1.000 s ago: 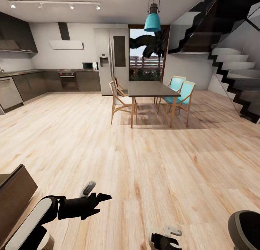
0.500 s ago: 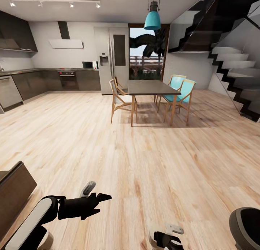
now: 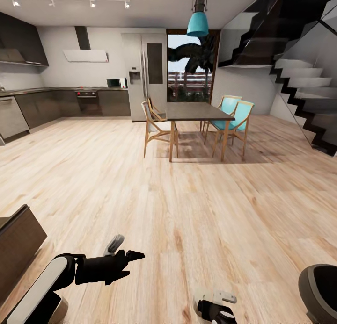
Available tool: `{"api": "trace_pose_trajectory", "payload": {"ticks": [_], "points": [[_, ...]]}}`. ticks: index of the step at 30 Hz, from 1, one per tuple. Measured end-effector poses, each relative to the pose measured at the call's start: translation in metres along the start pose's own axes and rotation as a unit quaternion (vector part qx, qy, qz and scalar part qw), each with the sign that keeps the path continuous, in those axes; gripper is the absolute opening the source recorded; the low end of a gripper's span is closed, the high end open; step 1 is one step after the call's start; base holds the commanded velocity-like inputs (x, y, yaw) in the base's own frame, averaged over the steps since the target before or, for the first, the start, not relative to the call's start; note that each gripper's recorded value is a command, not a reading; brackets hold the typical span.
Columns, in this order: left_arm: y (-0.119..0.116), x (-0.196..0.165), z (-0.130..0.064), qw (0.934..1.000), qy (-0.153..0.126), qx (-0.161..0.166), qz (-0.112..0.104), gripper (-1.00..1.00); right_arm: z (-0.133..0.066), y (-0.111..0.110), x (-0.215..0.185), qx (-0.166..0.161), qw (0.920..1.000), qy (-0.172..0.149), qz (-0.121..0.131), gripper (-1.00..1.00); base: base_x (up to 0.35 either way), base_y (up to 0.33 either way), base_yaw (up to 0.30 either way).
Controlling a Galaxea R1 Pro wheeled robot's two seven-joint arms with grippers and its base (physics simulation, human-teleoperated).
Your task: Place each of the two pumpkins and all three candles from the living room inside a cabinet in the living room (use any cabinet), then make sure every cabinet is closed, and position the cauldron so it is next to a table in the living room.
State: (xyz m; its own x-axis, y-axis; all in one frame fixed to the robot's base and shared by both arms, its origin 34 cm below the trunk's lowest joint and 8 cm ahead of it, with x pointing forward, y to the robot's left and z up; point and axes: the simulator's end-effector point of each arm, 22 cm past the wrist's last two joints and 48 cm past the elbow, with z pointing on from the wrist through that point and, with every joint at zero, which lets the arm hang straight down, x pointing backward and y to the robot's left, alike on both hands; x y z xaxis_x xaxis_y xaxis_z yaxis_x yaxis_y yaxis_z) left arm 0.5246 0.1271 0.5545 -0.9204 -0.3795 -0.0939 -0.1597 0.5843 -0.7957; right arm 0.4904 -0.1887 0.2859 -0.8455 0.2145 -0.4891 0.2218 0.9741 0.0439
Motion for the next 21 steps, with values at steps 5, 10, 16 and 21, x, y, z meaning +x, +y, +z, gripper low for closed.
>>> {"api": "trace_pose_trajectory", "payload": {"ticks": [5, 10, 16, 21], "points": [[0.009, 0.004, 0.006, 1.0, 0.0, 0.0, 0.0, 1.0, 0.008, -0.001, 0.008, 0.0, 1.0, 0.0, 0.0, 1.0, 0.0, 0.0, 0.0], [0.018, 0.007, 0.011, 1.0, 0.0, 0.001, 0.0, 1.0, 0.016, -0.001, 0.016, -0.001, 1.0, 0.0, 0.0, 1.0, 0.0, 0.0, 0.0], [0.03, 0.011, 0.018, 1.0, 0.0, 0.0, 0.0, 1.0, 0.026, -0.001, 0.025, -0.001, 1.0, 0.0, 0.0, 1.0, 0.0, 0.0, 0.0], [0.039, 0.015, 0.024, 1.0, 0.0, 0.001, 0.0, 1.0, 0.035, -0.003, 0.033, -0.001, 1.0, 0.0, 0.0, 1.0, 0.0, 0.0, 0.0]]}}
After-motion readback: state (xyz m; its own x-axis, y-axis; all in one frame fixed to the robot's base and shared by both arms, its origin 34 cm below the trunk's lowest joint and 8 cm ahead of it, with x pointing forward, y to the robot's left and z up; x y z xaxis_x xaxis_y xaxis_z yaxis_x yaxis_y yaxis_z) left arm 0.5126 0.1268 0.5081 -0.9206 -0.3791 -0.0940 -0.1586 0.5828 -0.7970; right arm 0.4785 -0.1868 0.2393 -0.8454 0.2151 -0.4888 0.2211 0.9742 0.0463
